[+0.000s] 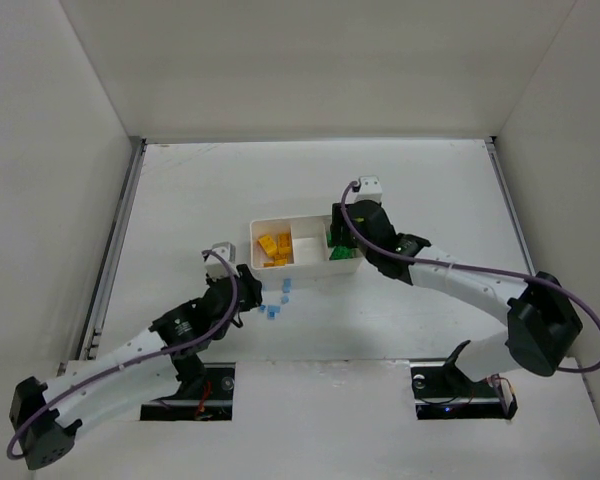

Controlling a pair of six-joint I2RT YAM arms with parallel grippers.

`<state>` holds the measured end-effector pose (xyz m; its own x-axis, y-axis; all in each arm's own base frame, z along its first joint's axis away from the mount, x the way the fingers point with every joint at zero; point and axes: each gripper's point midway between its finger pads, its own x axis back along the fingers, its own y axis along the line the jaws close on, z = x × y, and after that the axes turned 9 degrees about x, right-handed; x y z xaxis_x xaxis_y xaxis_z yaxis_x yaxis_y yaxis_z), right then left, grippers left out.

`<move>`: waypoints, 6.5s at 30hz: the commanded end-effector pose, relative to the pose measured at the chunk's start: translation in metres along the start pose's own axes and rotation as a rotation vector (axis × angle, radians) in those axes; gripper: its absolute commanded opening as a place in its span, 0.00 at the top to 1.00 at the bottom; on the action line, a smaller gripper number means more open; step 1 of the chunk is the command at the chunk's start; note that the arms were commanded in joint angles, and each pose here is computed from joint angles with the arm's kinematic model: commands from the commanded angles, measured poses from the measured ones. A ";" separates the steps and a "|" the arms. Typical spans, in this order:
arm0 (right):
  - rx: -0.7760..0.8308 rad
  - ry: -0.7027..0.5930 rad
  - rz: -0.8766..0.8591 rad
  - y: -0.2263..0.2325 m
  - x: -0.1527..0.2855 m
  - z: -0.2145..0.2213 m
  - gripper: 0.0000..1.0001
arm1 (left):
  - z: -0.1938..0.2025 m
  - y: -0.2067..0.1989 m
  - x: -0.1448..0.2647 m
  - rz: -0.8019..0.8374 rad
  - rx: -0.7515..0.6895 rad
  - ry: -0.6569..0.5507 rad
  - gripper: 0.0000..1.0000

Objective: Sort the legos into containers by color

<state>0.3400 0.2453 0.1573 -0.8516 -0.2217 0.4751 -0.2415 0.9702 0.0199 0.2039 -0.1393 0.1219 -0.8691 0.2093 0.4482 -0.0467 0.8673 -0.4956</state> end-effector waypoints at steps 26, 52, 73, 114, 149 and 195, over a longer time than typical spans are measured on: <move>-0.130 -0.001 -0.301 0.093 0.086 0.084 0.61 | 0.087 0.027 -0.034 -0.189 -0.144 0.193 0.71; 0.013 0.093 -0.422 0.179 0.052 0.122 0.40 | 0.015 -0.003 -0.004 -0.064 0.006 0.060 0.89; 0.072 0.126 -0.324 0.185 0.011 0.150 0.55 | -0.057 -0.071 -0.017 0.096 0.073 -0.052 0.87; -0.128 -0.174 -0.216 0.079 0.054 0.011 0.76 | -0.066 -0.123 -0.095 0.092 -0.022 -0.075 0.55; -0.077 -0.029 -0.271 0.153 0.061 0.097 0.66 | 0.047 0.015 -0.061 -0.152 -0.118 0.017 0.59; 0.055 0.040 -0.034 0.163 -0.022 0.144 0.57 | -0.051 -0.016 -0.001 0.001 0.076 -0.151 0.86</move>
<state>0.2461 0.3972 0.0299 -0.8175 -0.2909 0.4971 -0.3208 0.9468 0.0263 0.2261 -0.1280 0.1430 -0.9192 0.1222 0.3743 -0.1050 0.8402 -0.5320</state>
